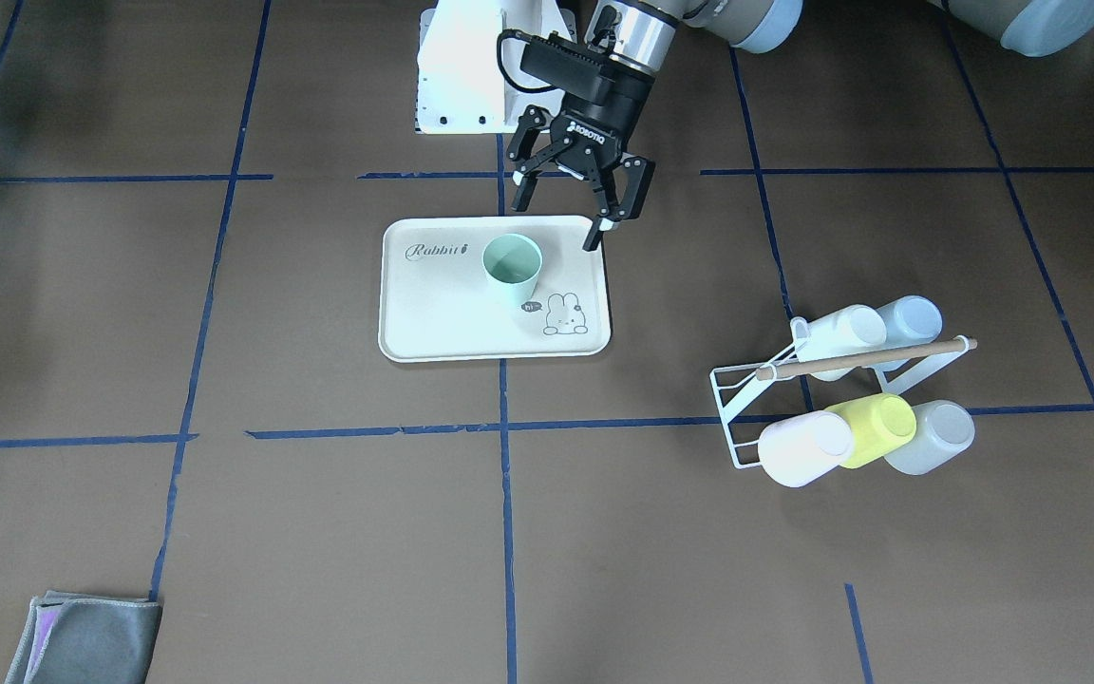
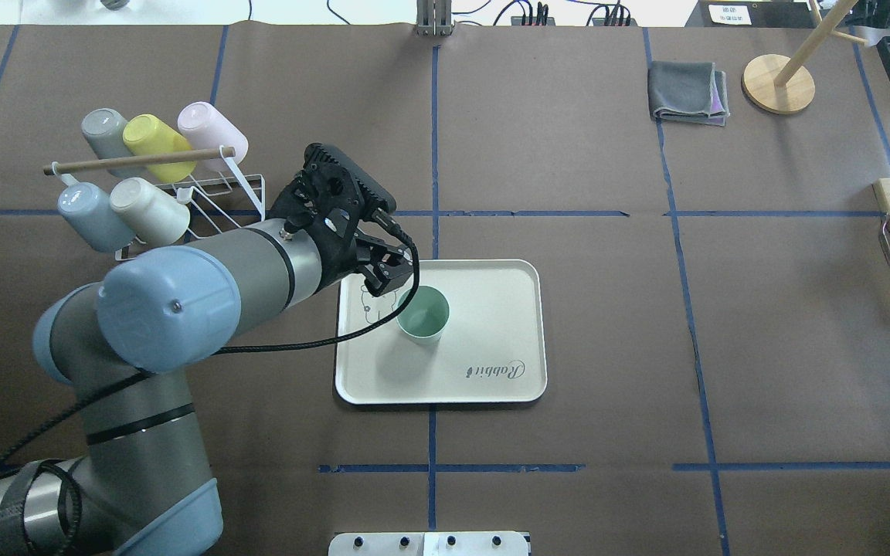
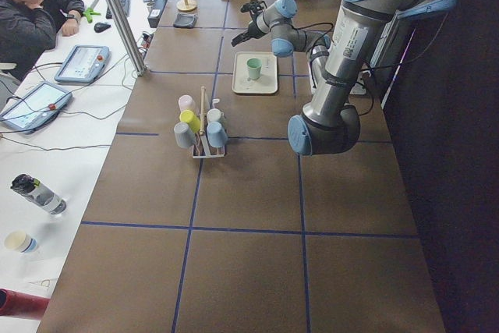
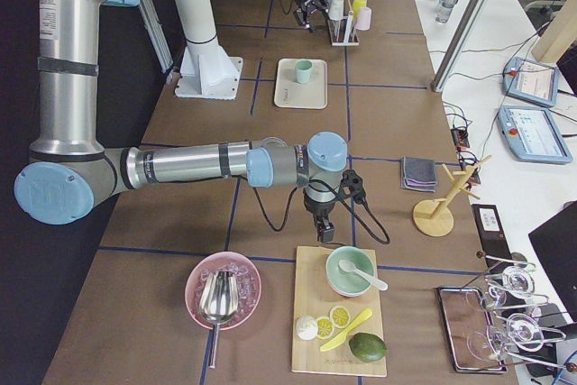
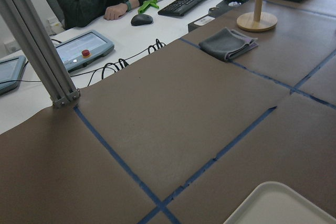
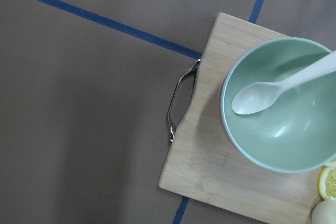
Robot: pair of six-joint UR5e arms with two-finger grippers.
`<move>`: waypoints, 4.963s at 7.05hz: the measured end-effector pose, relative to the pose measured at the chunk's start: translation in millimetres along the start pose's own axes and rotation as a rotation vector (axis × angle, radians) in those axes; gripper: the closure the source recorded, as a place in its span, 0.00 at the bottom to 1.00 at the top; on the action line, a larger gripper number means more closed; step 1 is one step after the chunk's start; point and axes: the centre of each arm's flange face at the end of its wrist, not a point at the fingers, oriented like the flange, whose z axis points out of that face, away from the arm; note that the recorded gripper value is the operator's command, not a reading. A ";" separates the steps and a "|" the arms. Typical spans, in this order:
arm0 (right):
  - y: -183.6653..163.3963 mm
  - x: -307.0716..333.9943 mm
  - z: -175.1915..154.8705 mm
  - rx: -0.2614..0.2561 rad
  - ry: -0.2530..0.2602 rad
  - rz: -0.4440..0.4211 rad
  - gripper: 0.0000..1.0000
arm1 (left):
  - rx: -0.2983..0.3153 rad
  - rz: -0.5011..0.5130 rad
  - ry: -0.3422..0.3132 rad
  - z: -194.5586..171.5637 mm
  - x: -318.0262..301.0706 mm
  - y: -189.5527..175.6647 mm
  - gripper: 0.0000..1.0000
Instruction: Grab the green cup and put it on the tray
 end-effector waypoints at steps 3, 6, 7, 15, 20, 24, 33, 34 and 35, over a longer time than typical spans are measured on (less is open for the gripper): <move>1.5 -1.5 -1.3 0.002 0.000 -0.002 0.01 | -0.203 0.114 -0.047 -55.2 -48.2 -8.4 0.00; 2.0 -1.3 -1.0 0.001 0.000 -0.001 0.01 | -0.274 0.151 -0.106 -68.2 -106.7 -9.0 0.00; 2.0 -1.1 -0.8 0.001 0.000 -0.002 0.01 | -0.304 0.103 -0.094 -69.7 -136.4 -13.6 0.00; 2.9 -1.4 -1.0 0.009 0.001 -0.008 0.01 | -0.595 -0.672 -0.141 -141.3 -505.2 143.4 0.00; 4.3 -1.3 -1.1 0.012 0.002 -0.011 0.01 | -0.783 -0.674 -0.106 -162.0 -582.0 311.4 0.00; 14.4 -5.0 -4.1 0.014 0.003 -0.012 0.01 | -0.759 -0.614 -0.035 -198.1 -592.1 374.6 0.00; 64.6 42.7 -12.0 0.026 0.009 0.187 0.00 | -0.717 -0.551 -0.030 -196.9 -591.8 367.4 0.00; 68.8 46.7 -6.8 0.017 0.006 0.203 0.00 | -0.718 -0.553 -0.029 -196.8 -591.9 368.1 0.00; 71.3 48.7 -3.6 0.012 0.004 0.211 0.00 | -0.718 -0.553 -0.029 -196.8 -591.8 368.6 0.00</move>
